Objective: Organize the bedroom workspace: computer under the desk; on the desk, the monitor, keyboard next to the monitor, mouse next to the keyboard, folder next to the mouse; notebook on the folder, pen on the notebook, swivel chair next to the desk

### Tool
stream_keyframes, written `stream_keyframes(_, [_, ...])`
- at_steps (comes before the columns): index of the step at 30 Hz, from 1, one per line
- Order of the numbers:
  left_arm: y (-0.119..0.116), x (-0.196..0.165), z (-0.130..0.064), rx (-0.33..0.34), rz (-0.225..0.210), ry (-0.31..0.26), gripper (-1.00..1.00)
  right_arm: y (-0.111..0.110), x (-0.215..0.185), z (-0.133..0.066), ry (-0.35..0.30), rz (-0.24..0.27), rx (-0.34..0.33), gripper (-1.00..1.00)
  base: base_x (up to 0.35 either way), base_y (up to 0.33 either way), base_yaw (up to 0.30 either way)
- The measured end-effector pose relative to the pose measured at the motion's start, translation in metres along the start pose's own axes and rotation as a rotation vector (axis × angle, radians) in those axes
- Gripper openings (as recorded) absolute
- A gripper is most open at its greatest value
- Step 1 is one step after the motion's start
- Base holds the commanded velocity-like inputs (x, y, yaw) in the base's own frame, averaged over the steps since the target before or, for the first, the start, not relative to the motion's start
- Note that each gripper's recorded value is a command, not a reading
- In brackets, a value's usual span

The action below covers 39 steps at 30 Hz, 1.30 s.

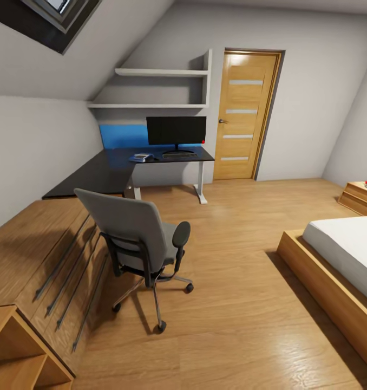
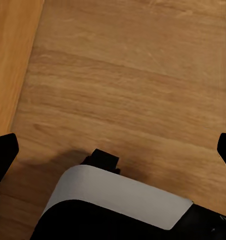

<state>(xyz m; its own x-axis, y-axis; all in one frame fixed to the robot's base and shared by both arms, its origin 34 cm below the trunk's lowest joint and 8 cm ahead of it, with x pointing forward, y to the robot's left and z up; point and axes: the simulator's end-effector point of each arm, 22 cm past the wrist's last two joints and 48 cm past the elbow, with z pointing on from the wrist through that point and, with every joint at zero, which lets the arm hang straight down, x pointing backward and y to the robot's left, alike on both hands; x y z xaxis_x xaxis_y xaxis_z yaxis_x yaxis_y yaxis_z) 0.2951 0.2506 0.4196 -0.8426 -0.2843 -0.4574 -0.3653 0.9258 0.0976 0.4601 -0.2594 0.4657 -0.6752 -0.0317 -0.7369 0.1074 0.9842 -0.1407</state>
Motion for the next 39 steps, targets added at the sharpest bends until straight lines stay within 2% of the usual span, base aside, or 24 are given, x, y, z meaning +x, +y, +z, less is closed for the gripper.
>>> stream_keyframes(3, [-0.011, -0.02, 0.01, 0.015, 0.004, -0.036, 1.0, 0.006, -0.003, 0.005, -0.014, 0.046, 0.006, 1.0, 0.0, 0.0, 0.0])
stream_keyframes(8, [-0.039, -0.083, 0.032, 0.045, -0.01, -0.124, 1.0, 0.022, -0.04, 0.022, -0.099, 0.165, -0.009, 1.0, 0.0, 0.0, 0.0])
stream_keyframes(11, [-0.053, -0.112, 0.045, 0.058, 0.002, -0.119, 1.0, 0.012, -0.055, 0.032, -0.139, 0.194, 0.001, 1.0, 0.0, 0.0, 0.0])
stream_keyframes(13, [-0.058, -0.121, 0.053, 0.062, 0.023, -0.085, 1.0, 0.001, -0.059, 0.038, -0.152, 0.209, 0.018, 1.0, 0.0, 0.0, 0.0])
stream_keyframes(18, [-0.049, -0.12, 0.069, 0.046, 0.047, -0.037, 1.0, -0.008, -0.058, 0.045, -0.173, 0.224, 0.032, 1.0, 0.0, 0.0, 0.0])
stream_keyframes(23, [-0.035, -0.103, 0.081, 0.016, 0.064, -0.001, 1.0, -0.01, -0.054, 0.05, -0.197, 0.23, 0.037, 1.0, 0.0, 0.0, 0.0])
stream_keyframes(28, [-0.03, -0.098, 0.09, 0.004, 0.056, -0.019, 1.0, -0.015, -0.044, 0.056, -0.199, 0.227, 0.048, 1.0, 0.0, 0.0, 0.0])
stream_keyframes(32, [-0.029, -0.099, 0.097, 0.002, 0.041, -0.05, 1.0, -0.024, -0.021, 0.058, -0.17, 0.201, 0.07, 1.0, 0.0, 0.0, 0.0])
stream_keyframes(36, [-0.029, -0.095, 0.103, 0.001, 0.039, -0.053, 1.0, -0.022, -0.012, 0.062, -0.165, 0.191, 0.067, 1.0, 0.0, 0.0, 0.0])
stream_keyframes(38, [-0.041, -0.089, 0.104, 0.017, 0.044, -0.043, 1.0, -0.017, -0.012, 0.064, -0.173, 0.193, 0.057, 1.0, 0.0, 0.0, 0.0])
stream_keyframes(39, [-0.055, -0.088, 0.103, 0.034, 0.045, -0.035, 1.0, -0.01, -0.018, 0.066, -0.186, 0.203, 0.043, 1.0, 0.0, 0.0, 0.0])
